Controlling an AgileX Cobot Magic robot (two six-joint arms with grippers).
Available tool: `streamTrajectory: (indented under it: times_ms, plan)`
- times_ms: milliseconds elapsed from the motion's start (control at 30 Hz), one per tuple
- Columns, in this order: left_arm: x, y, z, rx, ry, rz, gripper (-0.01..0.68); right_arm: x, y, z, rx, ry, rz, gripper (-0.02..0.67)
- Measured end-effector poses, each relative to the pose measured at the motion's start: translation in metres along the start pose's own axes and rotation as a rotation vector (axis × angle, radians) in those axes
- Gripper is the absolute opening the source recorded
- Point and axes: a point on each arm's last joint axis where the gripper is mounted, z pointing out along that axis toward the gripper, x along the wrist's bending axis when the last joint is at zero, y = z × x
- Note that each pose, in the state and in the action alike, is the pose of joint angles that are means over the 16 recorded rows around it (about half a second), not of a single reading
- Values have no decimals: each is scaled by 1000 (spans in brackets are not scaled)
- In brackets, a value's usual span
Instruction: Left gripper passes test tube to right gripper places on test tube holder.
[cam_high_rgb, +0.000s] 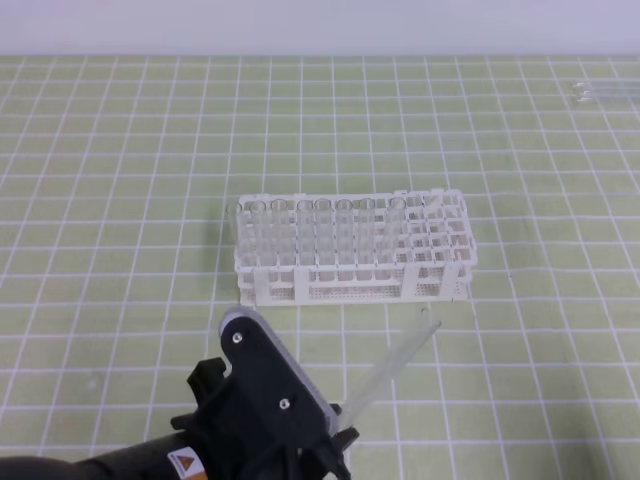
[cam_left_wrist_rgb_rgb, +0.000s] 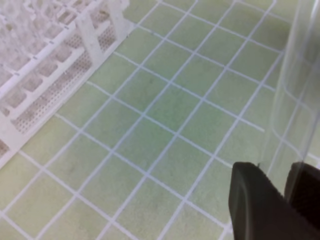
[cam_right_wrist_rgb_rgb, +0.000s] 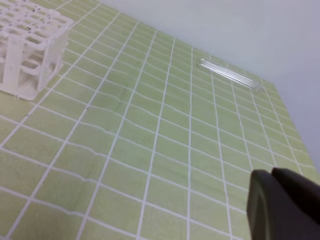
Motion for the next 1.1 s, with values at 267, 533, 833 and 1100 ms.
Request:
streamTrajectory:
  times_ms: [267, 533, 833, 1100]
  plan:
    - [-3, 2, 0, -21, -31, -16, 4, 0, 0, 0, 0, 0, -1, -18]
    - [-4, 3, 0, -28, -40, -9, -2, 2, 3, 0, -30, 21, 95, -18]
    - [-3, 2, 0, -28, -36, -2, 4, 3, 19, -2, -181, 103, 672, -18]
    - [-3, 3, 0, -28, -35, -9, 21, -6, 26, -4, -272, 124, 1214, -18]
